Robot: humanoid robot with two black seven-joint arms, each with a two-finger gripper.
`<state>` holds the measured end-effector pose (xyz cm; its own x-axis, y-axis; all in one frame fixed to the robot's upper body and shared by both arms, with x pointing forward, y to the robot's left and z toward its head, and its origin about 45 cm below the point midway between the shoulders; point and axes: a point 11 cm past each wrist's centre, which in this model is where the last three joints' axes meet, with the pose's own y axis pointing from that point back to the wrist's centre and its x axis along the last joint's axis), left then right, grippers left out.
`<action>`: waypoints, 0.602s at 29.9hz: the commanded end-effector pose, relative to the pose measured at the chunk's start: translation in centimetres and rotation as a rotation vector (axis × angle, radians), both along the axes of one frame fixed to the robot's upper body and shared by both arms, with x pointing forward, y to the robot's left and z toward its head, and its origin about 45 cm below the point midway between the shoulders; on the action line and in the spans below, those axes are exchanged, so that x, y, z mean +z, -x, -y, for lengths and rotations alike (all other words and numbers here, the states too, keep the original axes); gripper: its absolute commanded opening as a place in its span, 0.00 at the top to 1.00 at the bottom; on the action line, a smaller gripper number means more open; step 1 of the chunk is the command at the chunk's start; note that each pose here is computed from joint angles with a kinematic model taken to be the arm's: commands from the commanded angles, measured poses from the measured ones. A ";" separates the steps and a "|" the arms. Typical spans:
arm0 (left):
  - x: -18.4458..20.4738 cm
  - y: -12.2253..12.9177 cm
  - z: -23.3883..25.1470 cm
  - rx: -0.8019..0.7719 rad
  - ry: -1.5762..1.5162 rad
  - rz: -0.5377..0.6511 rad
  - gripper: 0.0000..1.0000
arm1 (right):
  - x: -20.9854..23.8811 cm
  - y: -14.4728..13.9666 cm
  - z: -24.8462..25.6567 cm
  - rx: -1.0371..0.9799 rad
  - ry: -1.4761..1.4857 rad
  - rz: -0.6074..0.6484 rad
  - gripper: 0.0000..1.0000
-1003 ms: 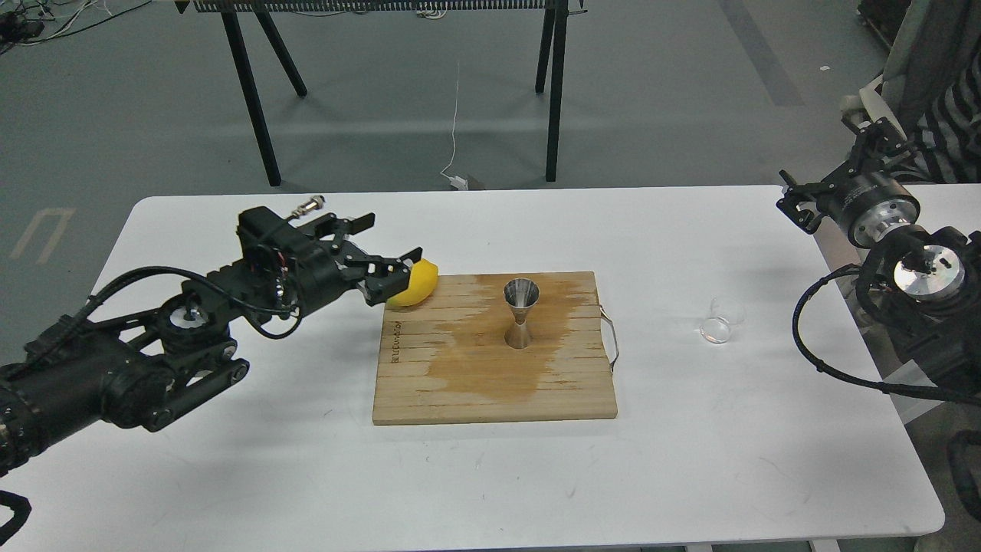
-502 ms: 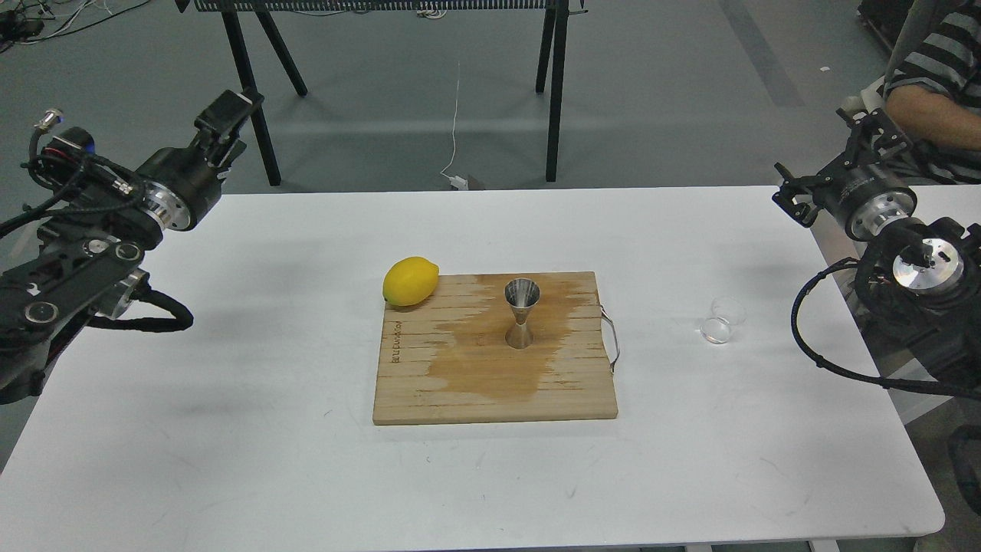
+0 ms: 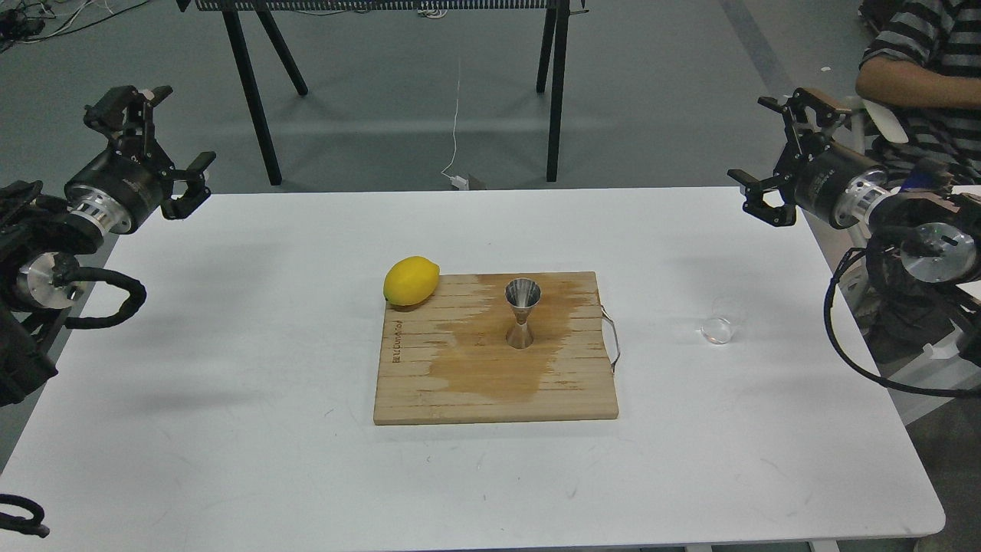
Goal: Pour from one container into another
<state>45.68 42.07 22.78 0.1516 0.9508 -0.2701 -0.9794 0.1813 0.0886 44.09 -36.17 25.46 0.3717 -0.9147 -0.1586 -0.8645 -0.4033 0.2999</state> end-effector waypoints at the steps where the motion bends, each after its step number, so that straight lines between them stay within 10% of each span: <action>1: -0.1 -0.1 0.1 0.003 0.003 0.001 0.01 | 1.1 2.3 0.0 0.066 0.031 0.011 0.01; 18: 0.3 0.0 -0.4 0.011 -0.002 0.012 0.01 | -4.2 12.4 6.7 -0.249 -0.423 -0.097 0.01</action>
<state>45.74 42.40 23.07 0.1452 0.9523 -0.2684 -0.9821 0.1717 0.0778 33.64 -41.85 22.57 0.1843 -0.8605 -0.4749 -0.9106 -0.3313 0.2470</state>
